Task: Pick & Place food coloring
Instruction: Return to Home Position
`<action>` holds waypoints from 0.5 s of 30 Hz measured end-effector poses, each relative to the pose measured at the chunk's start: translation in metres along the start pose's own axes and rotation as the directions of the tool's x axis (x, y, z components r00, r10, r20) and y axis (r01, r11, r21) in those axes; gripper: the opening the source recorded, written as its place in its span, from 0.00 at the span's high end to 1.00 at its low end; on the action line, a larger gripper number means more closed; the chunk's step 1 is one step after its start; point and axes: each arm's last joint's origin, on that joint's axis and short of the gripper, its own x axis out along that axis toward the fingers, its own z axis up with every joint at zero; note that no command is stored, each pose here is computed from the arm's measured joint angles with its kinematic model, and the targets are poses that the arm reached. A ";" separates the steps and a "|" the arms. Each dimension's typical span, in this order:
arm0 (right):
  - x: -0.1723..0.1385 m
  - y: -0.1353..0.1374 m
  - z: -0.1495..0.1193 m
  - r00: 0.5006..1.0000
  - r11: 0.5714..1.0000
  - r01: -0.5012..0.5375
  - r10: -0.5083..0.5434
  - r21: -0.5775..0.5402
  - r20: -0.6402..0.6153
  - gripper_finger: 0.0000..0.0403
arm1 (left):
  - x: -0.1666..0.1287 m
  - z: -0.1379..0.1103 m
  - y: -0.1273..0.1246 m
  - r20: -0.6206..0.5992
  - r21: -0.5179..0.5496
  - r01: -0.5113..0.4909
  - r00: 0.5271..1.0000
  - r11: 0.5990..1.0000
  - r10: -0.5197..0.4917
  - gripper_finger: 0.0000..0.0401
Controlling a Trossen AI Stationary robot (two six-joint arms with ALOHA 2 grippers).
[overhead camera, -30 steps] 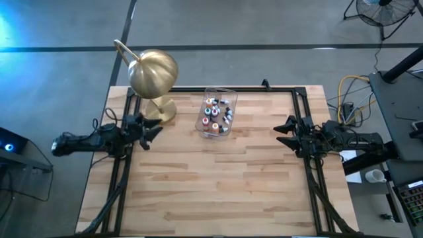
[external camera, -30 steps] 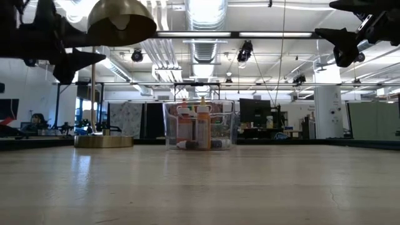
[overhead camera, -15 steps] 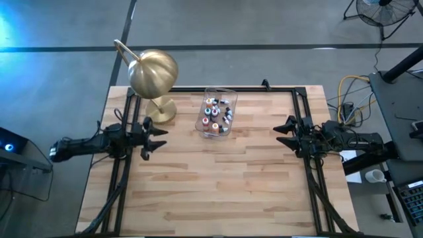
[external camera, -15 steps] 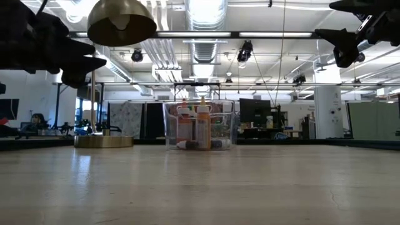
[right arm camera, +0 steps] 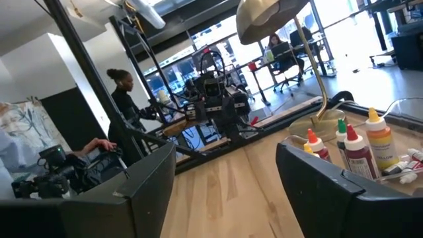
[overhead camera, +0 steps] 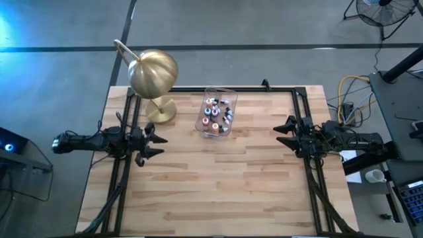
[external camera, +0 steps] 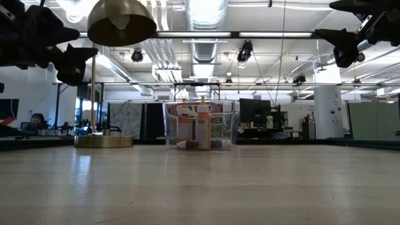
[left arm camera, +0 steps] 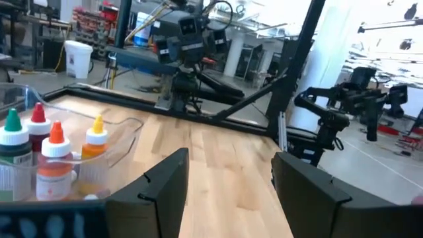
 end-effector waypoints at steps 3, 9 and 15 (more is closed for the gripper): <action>0.000 0.000 0.000 1.000 1.000 0.000 0.000 0.000 0.000 0.38 | 0.000 -0.001 0.000 -0.012 -0.001 -0.003 1.000 1.000 0.003 0.53; 0.000 0.000 0.000 1.000 1.000 0.000 0.000 0.000 0.000 0.37 | 0.000 0.000 0.001 -0.002 0.000 -0.013 1.000 1.000 0.013 0.53; 0.000 0.000 0.000 1.000 1.000 0.000 0.000 0.000 0.000 0.36 | 0.002 -0.002 0.001 -0.028 -0.002 -0.019 0.999 1.000 0.019 0.53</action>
